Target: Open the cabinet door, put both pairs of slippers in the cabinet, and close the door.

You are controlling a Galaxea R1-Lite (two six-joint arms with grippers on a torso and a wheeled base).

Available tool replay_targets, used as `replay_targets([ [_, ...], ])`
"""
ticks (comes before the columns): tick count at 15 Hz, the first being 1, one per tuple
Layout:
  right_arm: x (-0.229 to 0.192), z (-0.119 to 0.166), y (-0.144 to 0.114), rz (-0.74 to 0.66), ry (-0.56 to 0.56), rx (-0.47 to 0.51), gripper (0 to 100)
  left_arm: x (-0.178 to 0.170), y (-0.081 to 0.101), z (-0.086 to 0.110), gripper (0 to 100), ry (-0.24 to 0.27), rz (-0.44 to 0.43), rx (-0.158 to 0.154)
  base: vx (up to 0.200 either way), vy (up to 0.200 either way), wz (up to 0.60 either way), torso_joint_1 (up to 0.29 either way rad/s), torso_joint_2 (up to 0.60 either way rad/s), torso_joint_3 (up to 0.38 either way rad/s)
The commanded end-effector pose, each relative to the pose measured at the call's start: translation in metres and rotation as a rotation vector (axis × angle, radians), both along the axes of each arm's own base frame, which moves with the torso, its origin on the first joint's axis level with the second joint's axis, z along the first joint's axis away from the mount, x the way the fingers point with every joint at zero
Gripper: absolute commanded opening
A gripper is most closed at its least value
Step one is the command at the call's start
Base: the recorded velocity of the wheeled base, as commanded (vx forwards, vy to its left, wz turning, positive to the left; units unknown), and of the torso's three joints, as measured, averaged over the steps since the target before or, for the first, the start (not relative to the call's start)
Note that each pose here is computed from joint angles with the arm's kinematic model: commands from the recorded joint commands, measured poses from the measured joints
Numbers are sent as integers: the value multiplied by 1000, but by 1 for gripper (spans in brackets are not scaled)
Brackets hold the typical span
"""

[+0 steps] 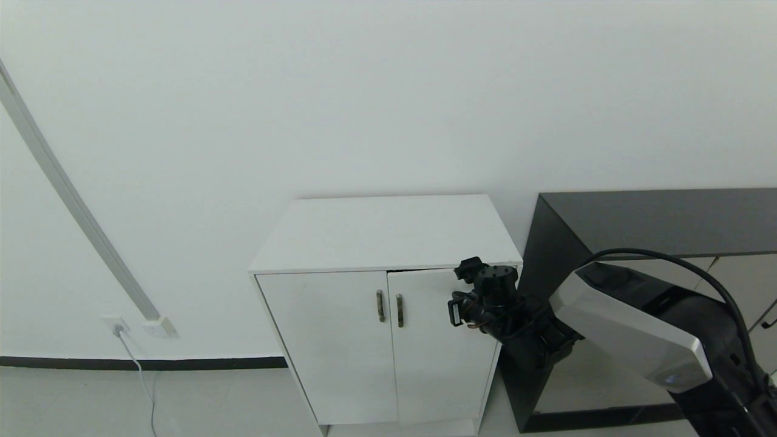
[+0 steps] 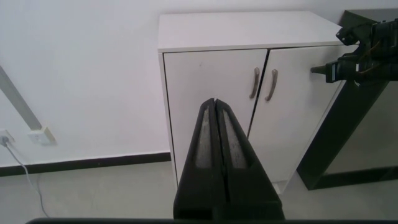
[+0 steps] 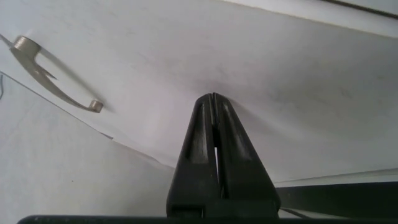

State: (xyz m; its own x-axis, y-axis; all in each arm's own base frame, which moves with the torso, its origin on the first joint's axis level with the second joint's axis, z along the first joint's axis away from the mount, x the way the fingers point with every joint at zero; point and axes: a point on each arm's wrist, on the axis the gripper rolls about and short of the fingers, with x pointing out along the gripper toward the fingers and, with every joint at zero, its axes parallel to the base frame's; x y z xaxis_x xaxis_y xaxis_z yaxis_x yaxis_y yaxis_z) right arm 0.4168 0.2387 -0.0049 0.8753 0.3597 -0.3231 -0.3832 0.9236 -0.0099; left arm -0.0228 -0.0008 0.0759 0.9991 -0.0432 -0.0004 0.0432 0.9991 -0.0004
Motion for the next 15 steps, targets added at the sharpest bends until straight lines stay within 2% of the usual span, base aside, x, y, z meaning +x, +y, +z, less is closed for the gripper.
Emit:
replay_targets([
  [1, 1, 0, -1, -3, -2, 1, 0, 0, 0, 0, 0, 0, 0, 0, 0, 0, 0, 0, 0, 0],
  [15, 5, 0, -2, -12, -11, 3, 0, 0, 0, 0, 0, 0, 0, 0, 0, 0, 0, 0, 0, 0],
])
